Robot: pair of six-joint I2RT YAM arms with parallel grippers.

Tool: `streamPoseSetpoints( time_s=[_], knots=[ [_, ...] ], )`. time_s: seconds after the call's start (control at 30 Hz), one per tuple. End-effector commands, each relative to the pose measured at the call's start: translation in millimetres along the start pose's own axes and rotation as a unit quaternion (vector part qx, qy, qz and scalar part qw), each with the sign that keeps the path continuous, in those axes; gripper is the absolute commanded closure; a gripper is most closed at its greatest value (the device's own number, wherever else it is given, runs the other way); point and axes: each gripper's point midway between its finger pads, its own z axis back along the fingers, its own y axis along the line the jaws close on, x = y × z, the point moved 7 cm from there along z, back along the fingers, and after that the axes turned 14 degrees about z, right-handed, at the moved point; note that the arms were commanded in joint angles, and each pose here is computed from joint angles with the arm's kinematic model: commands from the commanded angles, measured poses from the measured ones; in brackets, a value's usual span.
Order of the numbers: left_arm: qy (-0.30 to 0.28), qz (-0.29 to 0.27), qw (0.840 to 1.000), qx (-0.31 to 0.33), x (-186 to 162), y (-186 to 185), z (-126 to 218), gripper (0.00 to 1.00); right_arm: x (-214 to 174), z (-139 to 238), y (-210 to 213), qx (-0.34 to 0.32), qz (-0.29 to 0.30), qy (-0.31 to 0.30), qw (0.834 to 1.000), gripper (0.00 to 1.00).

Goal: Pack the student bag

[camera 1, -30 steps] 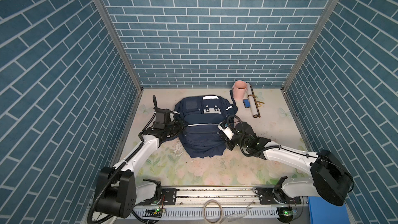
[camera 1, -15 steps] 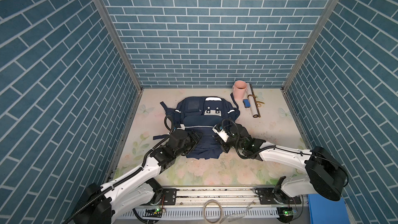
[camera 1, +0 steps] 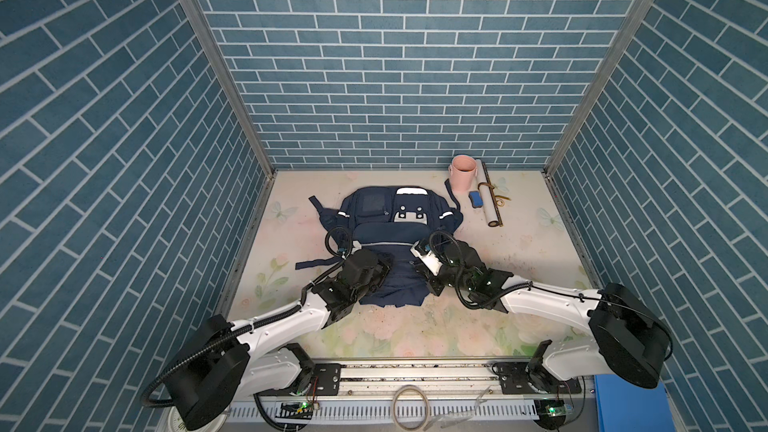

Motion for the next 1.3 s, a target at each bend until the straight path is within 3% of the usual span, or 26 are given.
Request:
streamPoseSetpoints(
  time_s=[0.0,0.23,0.37,0.53,0.63,0.73,0.77,0.83,1.0,1.07,1.2,1.27],
  knots=[
    [-0.022,0.0,1.0,-0.02,11.8,1.4,4.2,1.0,6.6,9.2,1.2,-0.016,-0.003,-0.017,1.0,1.0],
    [-0.013,-0.015,1.0,-0.012,23.5,8.8,21.4,1.0,-12.9,27.3,-28.5,-0.082,-0.04,0.02,0.996,1.0],
    [-0.006,-0.012,1.0,-0.021,28.5,10.2,33.8,1.0,-39.5,38.5,-59.9,-0.138,-0.103,0.084,0.981,1.0],
    [0.005,-0.019,0.999,-0.027,26.6,7.2,38.8,1.0,-44.9,43.6,-81.9,-0.179,-0.119,0.102,0.971,1.0],
    [0.013,-0.02,0.999,-0.034,24.5,3.7,38.9,1.0,-47.1,44.1,-93.7,-0.187,-0.138,0.112,0.966,1.0],
    [0.017,-0.039,0.999,-0.032,22.3,-2.5,38.1,1.0,-37.2,40.3,-89.0,-0.147,-0.121,0.083,0.978,1.0],
    [0.015,-0.053,0.998,-0.026,21.1,-8.5,39.3,0.85,-31.5,41.2,-86.8,-0.133,-0.114,0.068,0.982,0.92],
    [0.0,-0.105,0.994,-0.012,18.2,-22.6,44.6,0.63,-23.8,47.2,-85.4,-0.129,-0.11,0.05,0.984,0.73],
    [-0.085,-0.259,0.962,0.008,25.4,-68.4,75.8,0.35,-9.6,90.9,-100.9,-0.227,-0.11,0.025,0.967,0.36],
    [-0.131,-0.323,0.937,0.023,35.6,-78.5,88.1,0.13,-14.6,116.5,-115.5,-0.289,-0.129,0.014,0.948,0.27],
    [-0.212,-0.421,0.88,0.051,69.5,-77.8,99.6,0.13,-46.6,159.6,-142.3,-0.406,-0.179,0.013,0.896,0.15],
    [-0.251,-0.437,0.859,0.087,96.8,-61.1,100.4,0.13,-70.8,177.6,-152.3,-0.473,-0.185,0.022,0.861,0.13]
  ],
)
